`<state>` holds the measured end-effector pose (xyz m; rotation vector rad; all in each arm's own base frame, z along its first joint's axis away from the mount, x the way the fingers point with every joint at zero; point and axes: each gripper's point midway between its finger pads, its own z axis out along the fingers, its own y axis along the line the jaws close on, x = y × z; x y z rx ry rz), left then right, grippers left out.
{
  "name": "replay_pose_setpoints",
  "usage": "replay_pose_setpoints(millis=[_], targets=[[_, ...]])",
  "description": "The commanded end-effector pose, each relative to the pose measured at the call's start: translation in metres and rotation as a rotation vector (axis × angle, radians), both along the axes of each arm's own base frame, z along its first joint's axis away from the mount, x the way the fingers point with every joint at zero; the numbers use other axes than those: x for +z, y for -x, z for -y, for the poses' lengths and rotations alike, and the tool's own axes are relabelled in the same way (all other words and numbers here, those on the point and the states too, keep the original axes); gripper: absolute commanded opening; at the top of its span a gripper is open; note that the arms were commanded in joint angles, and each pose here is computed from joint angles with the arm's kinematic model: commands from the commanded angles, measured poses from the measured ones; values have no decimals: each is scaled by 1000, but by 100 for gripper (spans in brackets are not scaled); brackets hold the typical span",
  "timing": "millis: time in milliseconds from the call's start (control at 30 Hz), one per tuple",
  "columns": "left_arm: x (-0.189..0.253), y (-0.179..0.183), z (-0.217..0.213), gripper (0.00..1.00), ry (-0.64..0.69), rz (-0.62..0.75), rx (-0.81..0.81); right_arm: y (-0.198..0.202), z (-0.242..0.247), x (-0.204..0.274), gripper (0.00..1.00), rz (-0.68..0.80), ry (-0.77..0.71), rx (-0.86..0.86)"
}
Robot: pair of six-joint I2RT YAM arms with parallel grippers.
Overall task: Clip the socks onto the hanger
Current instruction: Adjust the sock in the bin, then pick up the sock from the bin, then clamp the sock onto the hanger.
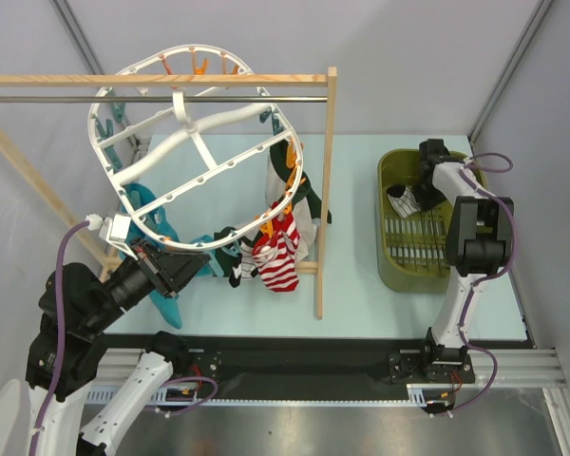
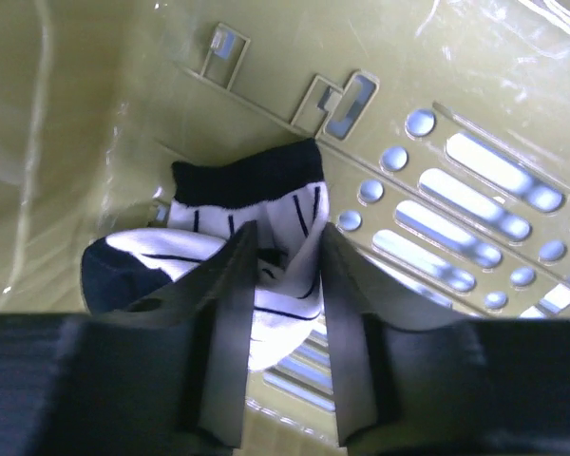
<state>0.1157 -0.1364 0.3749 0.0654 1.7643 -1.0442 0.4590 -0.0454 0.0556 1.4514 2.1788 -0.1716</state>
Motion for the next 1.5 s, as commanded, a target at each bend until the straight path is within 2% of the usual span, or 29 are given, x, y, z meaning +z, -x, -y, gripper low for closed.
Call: replay_pose_setpoints(millis=[0,33,67,133,167,333,433,533,567,633,733,800,867,967,1033,1267,1433,1467], targets=[[5,5,0,0,10,7,-10,-10,3,7,33,51,18,-9],[5,5,0,0,9,8,-10,-11,3,13,29,60,37,3],[6,6,0,0,10,9,-10,-11,7,18,19,64,67,4],[7,6,0,0,14,10,-11,-11,12,31,10,79,104,43],[7,6,0,0,17,9,-11,-11,14,36,0,82,121,58],[10,6,1,0,26,16,-15,-4,23,75,0,86,243,214],[12,7,0,0,29,25,-12,8,19,112,0,146,325,319],[14,8,1,0,38,28,-16,27,5,142,0,248,333,437],[15,8,1,0,41,29,-17,37,-12,167,0,311,347,528],[15,7,2,0,42,26,-19,54,-27,172,0,335,336,599],[17,7,4,0,53,26,-32,85,-60,206,0,467,311,763],[16,7,4,0,53,20,-32,112,-82,230,0,561,285,857],[14,5,5,0,56,9,-33,135,-122,236,0,631,195,1016],[17,7,8,0,77,11,-48,182,-161,247,0,682,127,1204],[19,7,9,0,87,13,-51,210,-170,254,0,711,105,1271],[21,7,16,0,131,-9,-81,316,-242,266,0,827,-168,1744],[25,9,18,0,165,-17,-97,368,-284,267,0,910,-396,2014],[27,9,18,0,169,-13,-99,373,-291,269,0,919,-437,2023]])
